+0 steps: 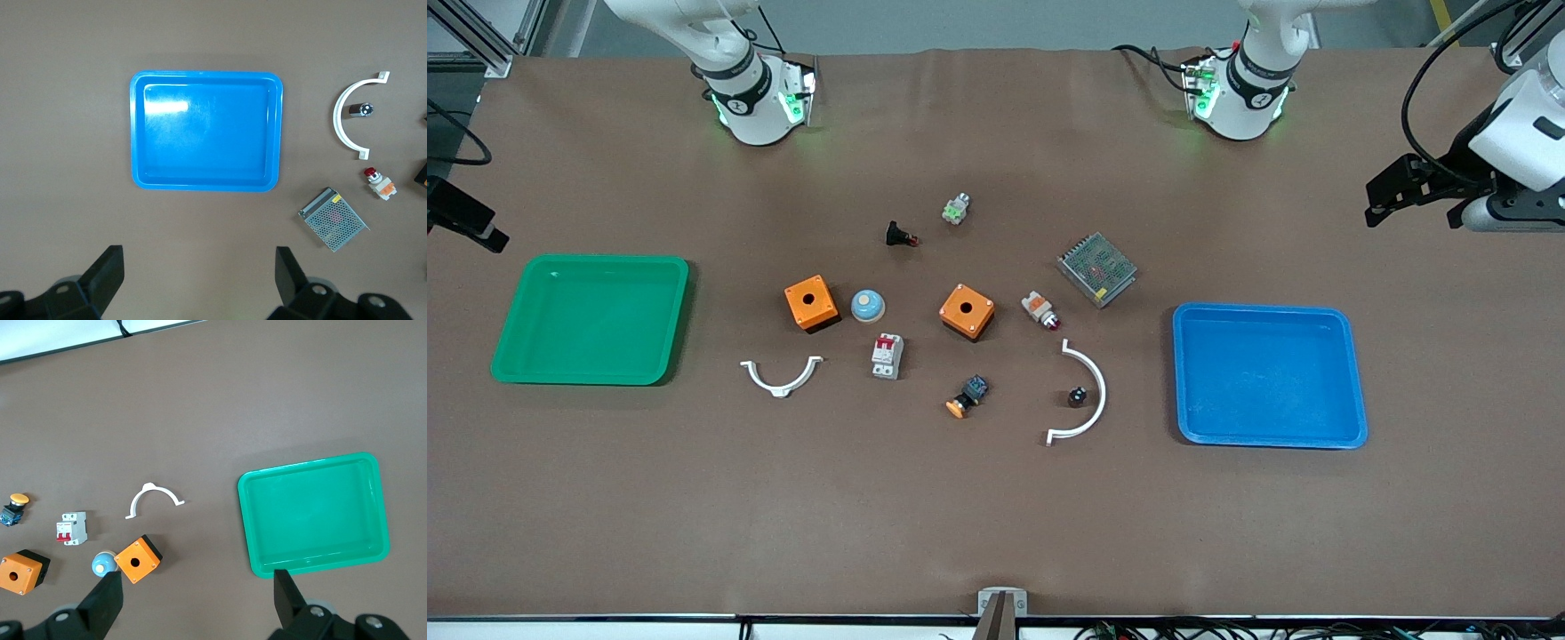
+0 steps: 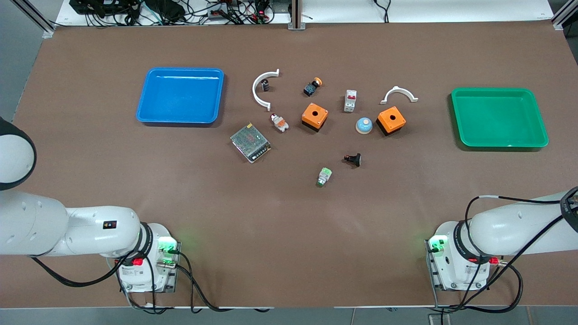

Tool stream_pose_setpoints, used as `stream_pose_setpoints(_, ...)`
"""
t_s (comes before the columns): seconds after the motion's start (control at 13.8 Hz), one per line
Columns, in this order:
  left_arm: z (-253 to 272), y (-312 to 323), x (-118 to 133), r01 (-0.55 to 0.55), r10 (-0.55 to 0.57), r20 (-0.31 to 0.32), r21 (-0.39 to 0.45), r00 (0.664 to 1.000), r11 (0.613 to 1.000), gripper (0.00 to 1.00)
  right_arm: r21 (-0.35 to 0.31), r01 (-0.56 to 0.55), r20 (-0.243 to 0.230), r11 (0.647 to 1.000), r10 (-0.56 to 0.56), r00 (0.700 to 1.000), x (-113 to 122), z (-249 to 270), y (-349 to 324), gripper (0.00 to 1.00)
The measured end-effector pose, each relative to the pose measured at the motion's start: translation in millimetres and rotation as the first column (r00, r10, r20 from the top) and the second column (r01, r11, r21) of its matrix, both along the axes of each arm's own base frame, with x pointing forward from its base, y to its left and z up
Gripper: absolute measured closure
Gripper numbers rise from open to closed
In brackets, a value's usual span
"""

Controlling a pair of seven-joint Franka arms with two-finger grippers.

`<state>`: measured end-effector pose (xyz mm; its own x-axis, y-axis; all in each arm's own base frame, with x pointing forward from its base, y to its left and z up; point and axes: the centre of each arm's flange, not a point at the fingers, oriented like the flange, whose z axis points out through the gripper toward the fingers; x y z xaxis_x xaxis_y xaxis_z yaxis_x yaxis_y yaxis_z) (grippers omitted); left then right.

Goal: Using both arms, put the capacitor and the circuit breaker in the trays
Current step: 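Reach the left gripper toward the black capacitor while the right gripper moves out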

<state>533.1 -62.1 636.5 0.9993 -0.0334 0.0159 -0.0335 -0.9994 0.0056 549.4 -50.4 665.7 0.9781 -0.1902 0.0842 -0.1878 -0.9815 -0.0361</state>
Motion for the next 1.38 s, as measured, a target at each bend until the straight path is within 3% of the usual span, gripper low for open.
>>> stream_pose_setpoints(0.36,-2,-1,2,0.004,-0.004,-0.002,0.009,1.000,1.000,0.00,0.000,0.000,0.000,1.000,0.000,1.000,0,0,0,0.00)
stream_pose_setpoints(0.51,-13,-13,14,0.031,-0.030,-0.016,0.024,0.999,0.999,0.00,0.000,0.000,0.001,1.000,0.000,1.000,0,0,0,0.00)
stream_pose_setpoints(0.8,-79,-85,44,0.103,-0.102,-0.087,0.011,0.991,0.995,0.00,0.000,0.000,-0.004,1.000,0.000,1.000,1,-1,0,0.00)
stream_pose_setpoints(1.09,-180,-184,74,0.016,-0.018,-0.064,-0.021,0.998,1.000,0.00,-0.006,-0.017,-0.077,1.000,0.016,0.997,20,-38,12,0.00)
stream_pose_setpoints(1.38,-263,-236,99,-0.111,0.107,-0.073,-0.049,0.992,0.993,0.03,-0.004,-0.061,-0.157,0.998,0.060,0.986,30,-69,38,0.00)
